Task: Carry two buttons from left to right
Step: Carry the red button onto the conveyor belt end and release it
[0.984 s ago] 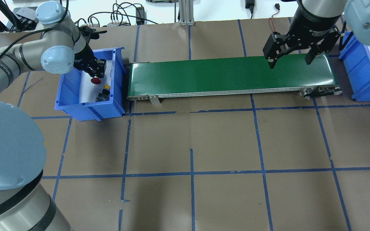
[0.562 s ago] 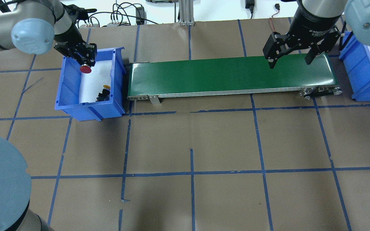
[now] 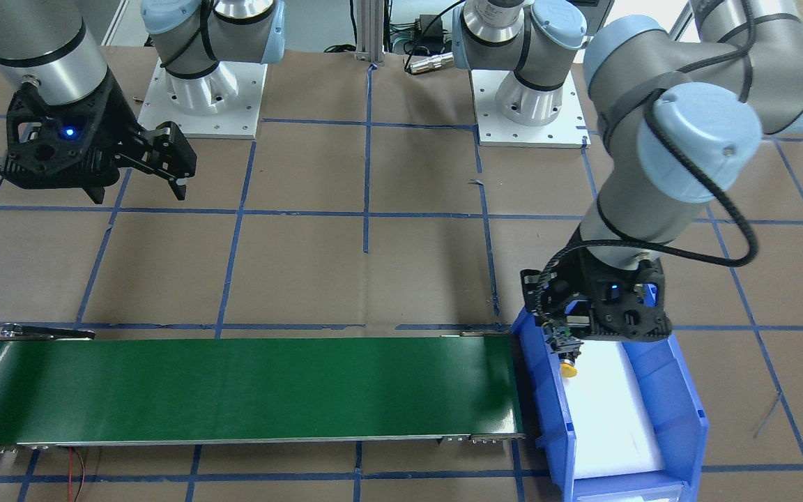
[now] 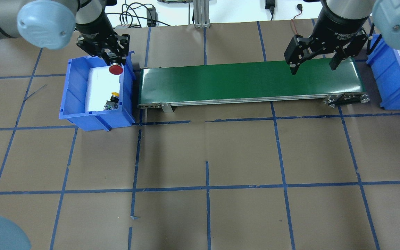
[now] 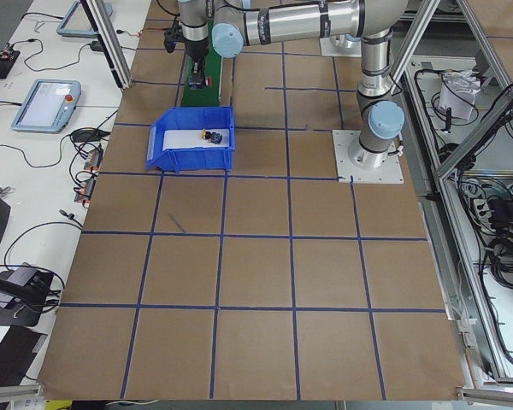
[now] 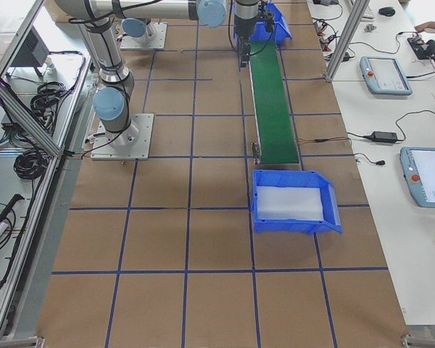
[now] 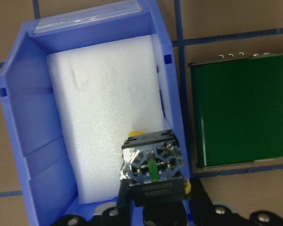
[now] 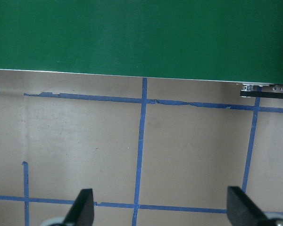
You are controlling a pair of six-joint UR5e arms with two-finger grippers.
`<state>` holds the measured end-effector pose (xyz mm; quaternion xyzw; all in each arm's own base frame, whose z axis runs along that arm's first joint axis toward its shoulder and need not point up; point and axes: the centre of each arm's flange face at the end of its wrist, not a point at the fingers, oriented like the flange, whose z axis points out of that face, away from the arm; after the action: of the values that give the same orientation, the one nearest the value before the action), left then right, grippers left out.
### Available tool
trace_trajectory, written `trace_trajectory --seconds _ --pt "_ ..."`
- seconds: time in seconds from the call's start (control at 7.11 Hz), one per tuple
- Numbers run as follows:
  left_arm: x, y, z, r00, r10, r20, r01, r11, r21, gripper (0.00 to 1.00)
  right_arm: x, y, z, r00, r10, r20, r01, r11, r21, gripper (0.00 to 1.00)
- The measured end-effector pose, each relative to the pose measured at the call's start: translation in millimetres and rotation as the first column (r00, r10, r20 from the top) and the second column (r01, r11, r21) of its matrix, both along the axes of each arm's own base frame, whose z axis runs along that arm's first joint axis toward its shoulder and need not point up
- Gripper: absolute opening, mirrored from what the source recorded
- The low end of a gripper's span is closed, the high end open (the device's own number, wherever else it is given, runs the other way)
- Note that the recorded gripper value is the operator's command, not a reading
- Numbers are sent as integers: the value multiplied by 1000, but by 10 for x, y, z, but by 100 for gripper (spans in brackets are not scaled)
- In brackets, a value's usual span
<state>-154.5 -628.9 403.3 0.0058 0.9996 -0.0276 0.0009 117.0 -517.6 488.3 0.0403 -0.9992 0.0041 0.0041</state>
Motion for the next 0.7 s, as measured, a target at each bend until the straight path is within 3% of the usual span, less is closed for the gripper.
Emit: trace_trajectory --seconds 0.42,0.56,0.7 --pt "-878 -115 -619 1000 21 -14 -22 999 -27 19 0 0 3 1000 0 0 0 1000 -1 100" --pt "-1059 -129 -811 1000 11 -15 -11 1000 -22 23 0 0 1 1000 0 0 0 1000 0 100" --pt "-1205 -124 -961 1000 -4 -14 3 1000 -14 58 0 0 -1 1000 0 0 0 1000 0 100"
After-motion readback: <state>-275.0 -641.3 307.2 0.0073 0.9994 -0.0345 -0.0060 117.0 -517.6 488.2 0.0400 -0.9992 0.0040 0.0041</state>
